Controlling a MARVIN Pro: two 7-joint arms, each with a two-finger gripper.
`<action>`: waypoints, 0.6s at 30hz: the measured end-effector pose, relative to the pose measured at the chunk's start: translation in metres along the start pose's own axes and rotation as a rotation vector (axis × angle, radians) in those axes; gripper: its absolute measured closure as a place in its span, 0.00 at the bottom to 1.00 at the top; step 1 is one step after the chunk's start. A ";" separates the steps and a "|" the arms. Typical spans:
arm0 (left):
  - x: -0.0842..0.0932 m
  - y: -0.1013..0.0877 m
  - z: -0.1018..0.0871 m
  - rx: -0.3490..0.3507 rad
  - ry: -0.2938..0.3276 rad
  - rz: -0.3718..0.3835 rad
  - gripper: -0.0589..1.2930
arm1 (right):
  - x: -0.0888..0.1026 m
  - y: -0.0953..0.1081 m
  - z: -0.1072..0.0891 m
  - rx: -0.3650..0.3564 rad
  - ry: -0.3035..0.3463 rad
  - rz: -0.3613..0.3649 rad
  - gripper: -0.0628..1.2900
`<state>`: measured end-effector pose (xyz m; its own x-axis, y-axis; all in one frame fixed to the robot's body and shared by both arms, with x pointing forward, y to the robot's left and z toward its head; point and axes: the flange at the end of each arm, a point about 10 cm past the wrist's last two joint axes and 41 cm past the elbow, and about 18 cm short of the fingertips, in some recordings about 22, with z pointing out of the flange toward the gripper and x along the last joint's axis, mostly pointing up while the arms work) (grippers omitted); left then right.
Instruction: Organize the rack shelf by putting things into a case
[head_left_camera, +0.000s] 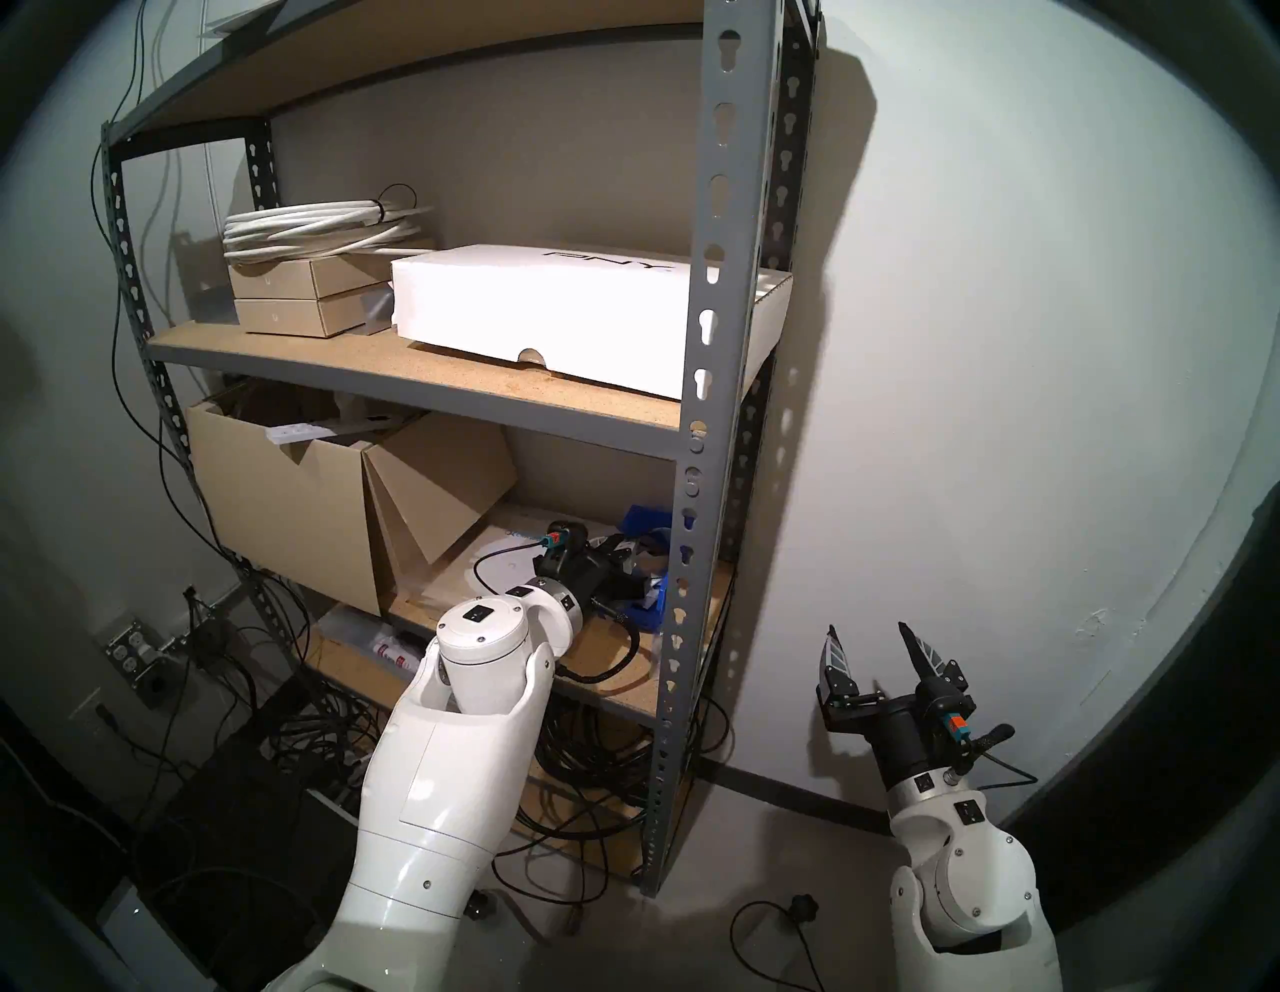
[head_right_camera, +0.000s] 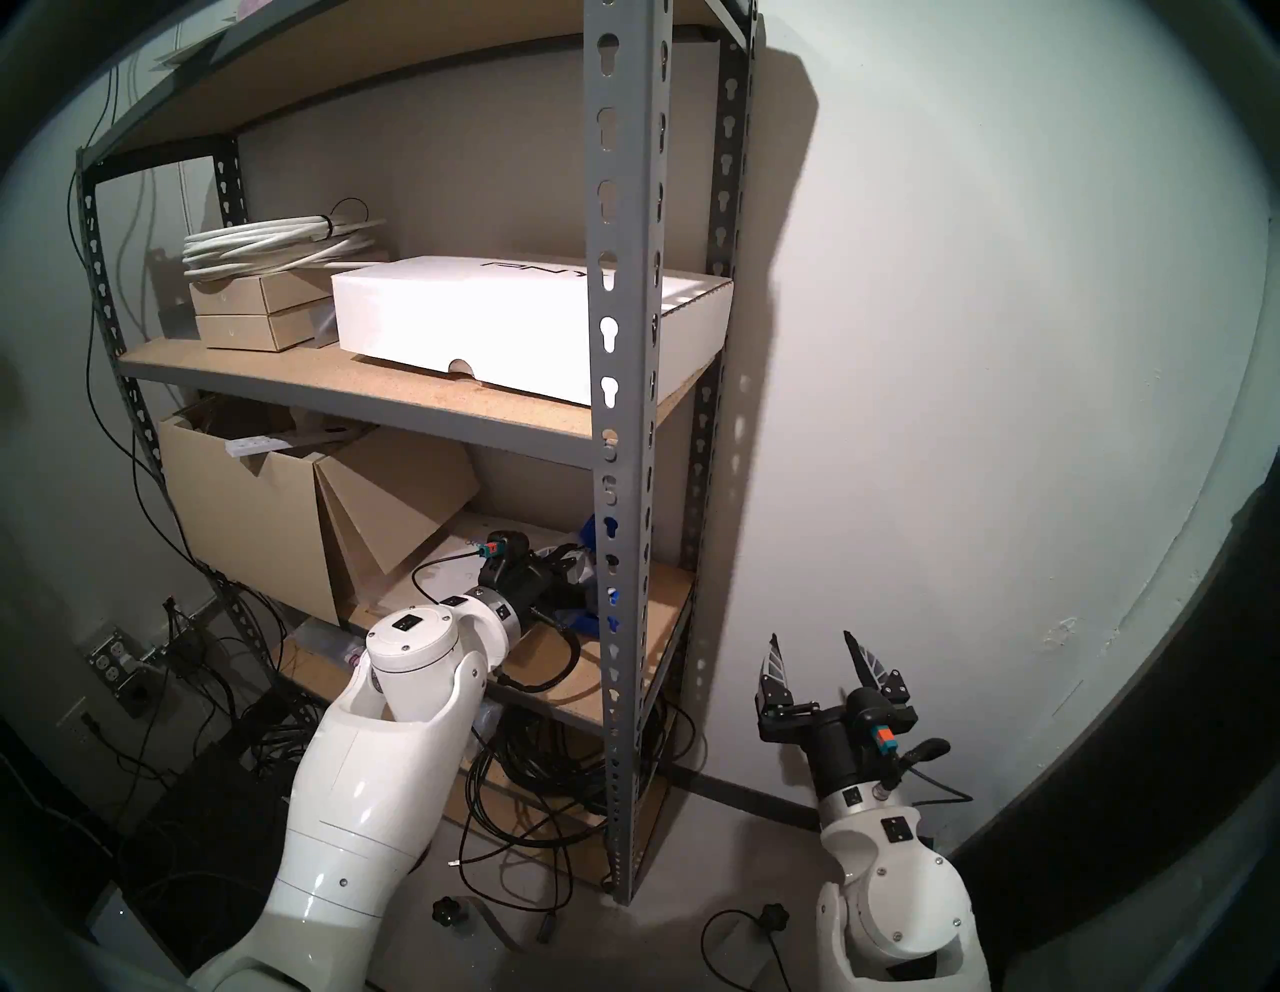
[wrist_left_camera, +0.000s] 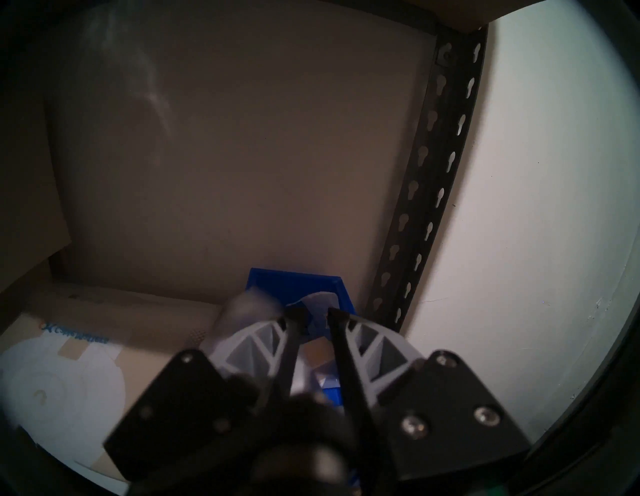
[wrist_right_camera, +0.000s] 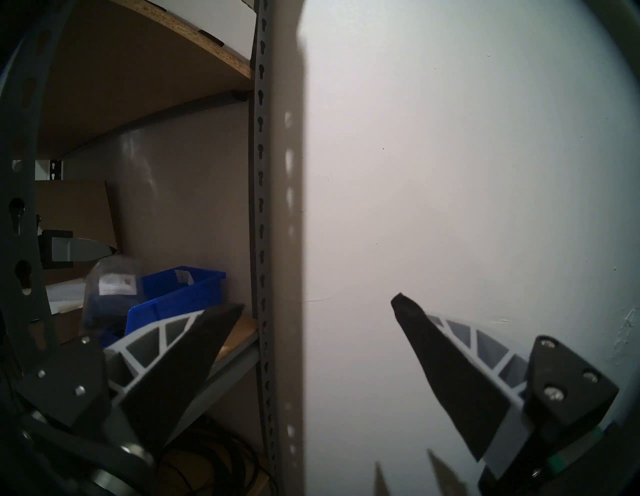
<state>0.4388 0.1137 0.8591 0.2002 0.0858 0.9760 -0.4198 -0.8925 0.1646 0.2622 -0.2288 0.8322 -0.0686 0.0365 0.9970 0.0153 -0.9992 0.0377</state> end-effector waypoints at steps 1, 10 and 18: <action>0.001 0.000 0.000 0.000 0.002 0.002 0.75 | 0.000 0.000 0.000 0.000 0.000 0.000 0.03; 0.009 -0.002 -0.002 0.001 0.031 0.008 0.37 | 0.000 0.000 0.000 0.000 0.000 0.000 0.04; 0.024 -0.002 -0.025 -0.018 0.082 0.008 0.32 | 0.000 0.000 0.000 0.000 0.000 0.000 0.03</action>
<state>0.4220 0.1287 0.8861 0.1241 0.1156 0.9855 -0.4371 -0.8853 0.1589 0.2622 -0.2288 0.8322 -0.0686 0.0367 0.9970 0.0154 -0.9992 0.0378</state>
